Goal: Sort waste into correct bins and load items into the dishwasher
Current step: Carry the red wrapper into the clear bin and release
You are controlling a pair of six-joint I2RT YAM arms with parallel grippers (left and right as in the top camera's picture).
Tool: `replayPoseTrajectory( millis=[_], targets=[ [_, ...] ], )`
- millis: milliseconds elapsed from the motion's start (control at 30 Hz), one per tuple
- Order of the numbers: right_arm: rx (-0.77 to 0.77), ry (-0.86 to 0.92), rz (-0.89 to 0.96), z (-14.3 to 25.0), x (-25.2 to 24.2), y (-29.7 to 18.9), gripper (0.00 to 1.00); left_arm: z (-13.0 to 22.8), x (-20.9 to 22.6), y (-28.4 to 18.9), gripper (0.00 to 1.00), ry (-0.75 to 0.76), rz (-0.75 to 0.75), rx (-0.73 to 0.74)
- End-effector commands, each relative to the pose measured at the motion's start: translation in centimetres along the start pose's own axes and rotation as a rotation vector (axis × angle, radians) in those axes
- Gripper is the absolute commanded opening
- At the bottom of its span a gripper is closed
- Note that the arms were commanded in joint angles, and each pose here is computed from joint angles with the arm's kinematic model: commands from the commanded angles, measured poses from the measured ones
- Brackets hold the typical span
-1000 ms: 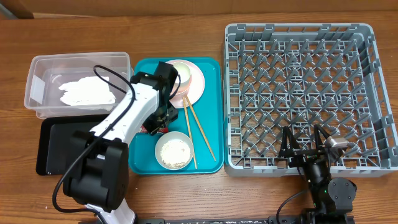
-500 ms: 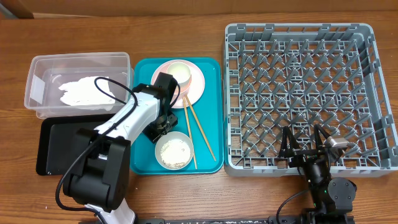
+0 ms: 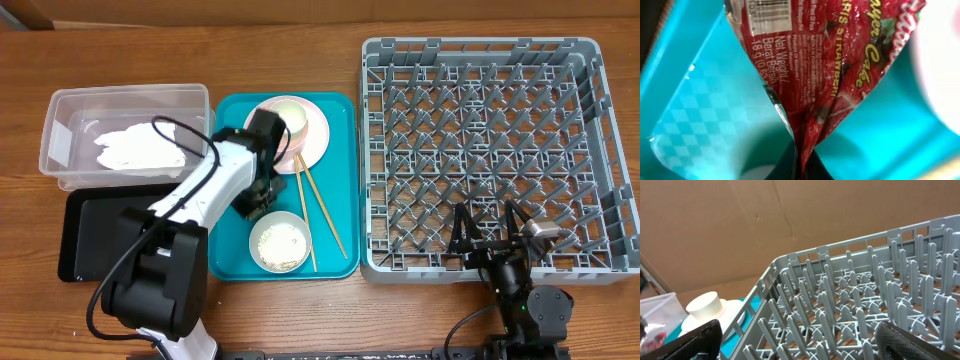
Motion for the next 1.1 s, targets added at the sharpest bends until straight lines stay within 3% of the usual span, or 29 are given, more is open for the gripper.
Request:
replayPoseTrajectory(
  millis=[0,200,367,733,967,1067],
  targets=[
    [-0.009,-0.005,0.009,0.1,-0.3,0.0,1.0,-1.9,-1.7,-4.2,0.04,0.033,0.073,-0.063],
    [-0.009,-0.005,0.008,0.1,-0.3,0.0,1.0,-4.6,-2.8,-10.2,0.04,0.073,0.141,-0.151],
    [-0.009,-0.005,0.008,0.1,-0.3,0.0,1.0,-8.4,-0.8,-13.2,0.04,-0.021,0.155,-0.244],
    [-0.009,-0.005,0.009,0.1,-0.3,0.0,1.0,-14.1,9.5,-10.2,0.04,-0.31,0.05,-0.228],
    [-0.009,-0.005,0.009,0.1,-0.3,0.0,1.0,-15.3,11.1,-5.8,0.05,-0.361,0.048,-0.235],
    [-0.009,-0.005,0.009,0.1,-0.3,0.0,1.0,-15.3,11.2,-5.3,0.12,-0.364,0.047,-0.236]
  ],
)
Point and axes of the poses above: each gripper's point midway between its finger pads, its own y axis out along the fingers, its own x axis along the line the jaws close on, z = x × y, the point moved 3 cm from there along -y, back along the fingers, and after that the axes turned 12 degrees about y, right-handed, at the moved point
